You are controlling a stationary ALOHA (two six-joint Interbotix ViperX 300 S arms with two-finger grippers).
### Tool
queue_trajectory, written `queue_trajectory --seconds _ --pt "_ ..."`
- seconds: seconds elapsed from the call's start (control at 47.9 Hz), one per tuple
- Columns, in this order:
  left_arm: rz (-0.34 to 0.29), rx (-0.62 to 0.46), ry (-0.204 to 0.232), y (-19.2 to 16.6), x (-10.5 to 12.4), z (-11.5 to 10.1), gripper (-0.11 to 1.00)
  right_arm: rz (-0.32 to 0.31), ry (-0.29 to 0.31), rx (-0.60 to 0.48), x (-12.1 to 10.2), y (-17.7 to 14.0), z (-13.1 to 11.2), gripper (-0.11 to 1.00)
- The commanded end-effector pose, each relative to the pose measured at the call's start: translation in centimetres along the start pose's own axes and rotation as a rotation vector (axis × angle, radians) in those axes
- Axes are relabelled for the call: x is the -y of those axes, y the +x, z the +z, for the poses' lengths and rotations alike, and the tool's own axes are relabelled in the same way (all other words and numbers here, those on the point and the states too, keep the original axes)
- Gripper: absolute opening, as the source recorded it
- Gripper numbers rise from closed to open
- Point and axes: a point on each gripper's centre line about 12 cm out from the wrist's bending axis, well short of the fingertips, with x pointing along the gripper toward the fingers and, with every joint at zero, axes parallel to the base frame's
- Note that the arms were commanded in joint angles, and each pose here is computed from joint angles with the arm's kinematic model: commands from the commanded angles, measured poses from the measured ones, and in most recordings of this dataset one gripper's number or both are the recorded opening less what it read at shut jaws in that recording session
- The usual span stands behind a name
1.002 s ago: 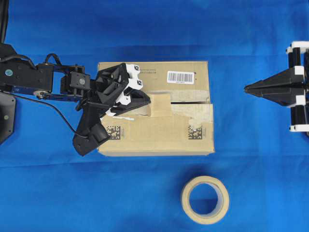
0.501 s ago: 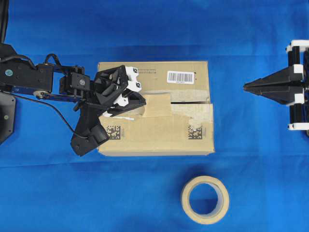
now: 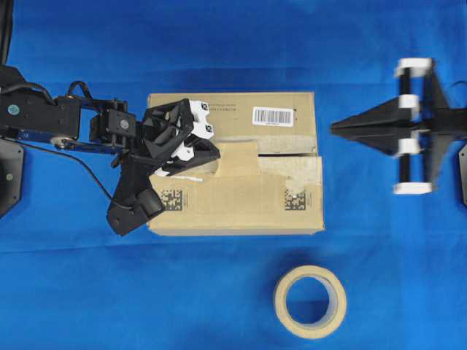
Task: Apply tape along the seams of the closed cardboard box to seal it securely.
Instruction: 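Move the right gripper in and press the tape onto the seam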
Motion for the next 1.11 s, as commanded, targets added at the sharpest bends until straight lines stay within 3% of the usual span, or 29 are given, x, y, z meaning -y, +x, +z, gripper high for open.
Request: queue_trajectory --seconds 0.0,0.125,0.146,0.292,0.731,1.086 --pt "0.024 0.003 -0.006 -0.5 -0.7 0.0 0.0 -0.007 0.017 0.031 0.0 1.8 1.0 0.2" --pt "0.025 0.001 -0.014 -0.5 -0.7 -0.1 0.0 -0.015 0.027 0.016 0.1 4.3 0.6 0.56" --pt "0.025 0.002 -0.013 -0.5 -0.7 0.0 0.0 -0.016 0.03 0.015 0.1 4.7 0.6 0.58" --pt "0.026 -0.001 -0.016 -0.5 -0.7 -0.2 0.0 -0.018 0.039 -0.002 0.1 7.2 0.5 0.49" --pt "0.026 -0.003 -0.011 -0.5 -0.7 -0.2 0.0 -0.018 0.059 -0.11 -0.2 11.4 -3.0 0.49" --pt "0.027 -0.002 -0.002 -0.5 -0.8 -0.2 0.0 -0.03 0.073 -0.195 0.1 12.8 -5.8 0.49"
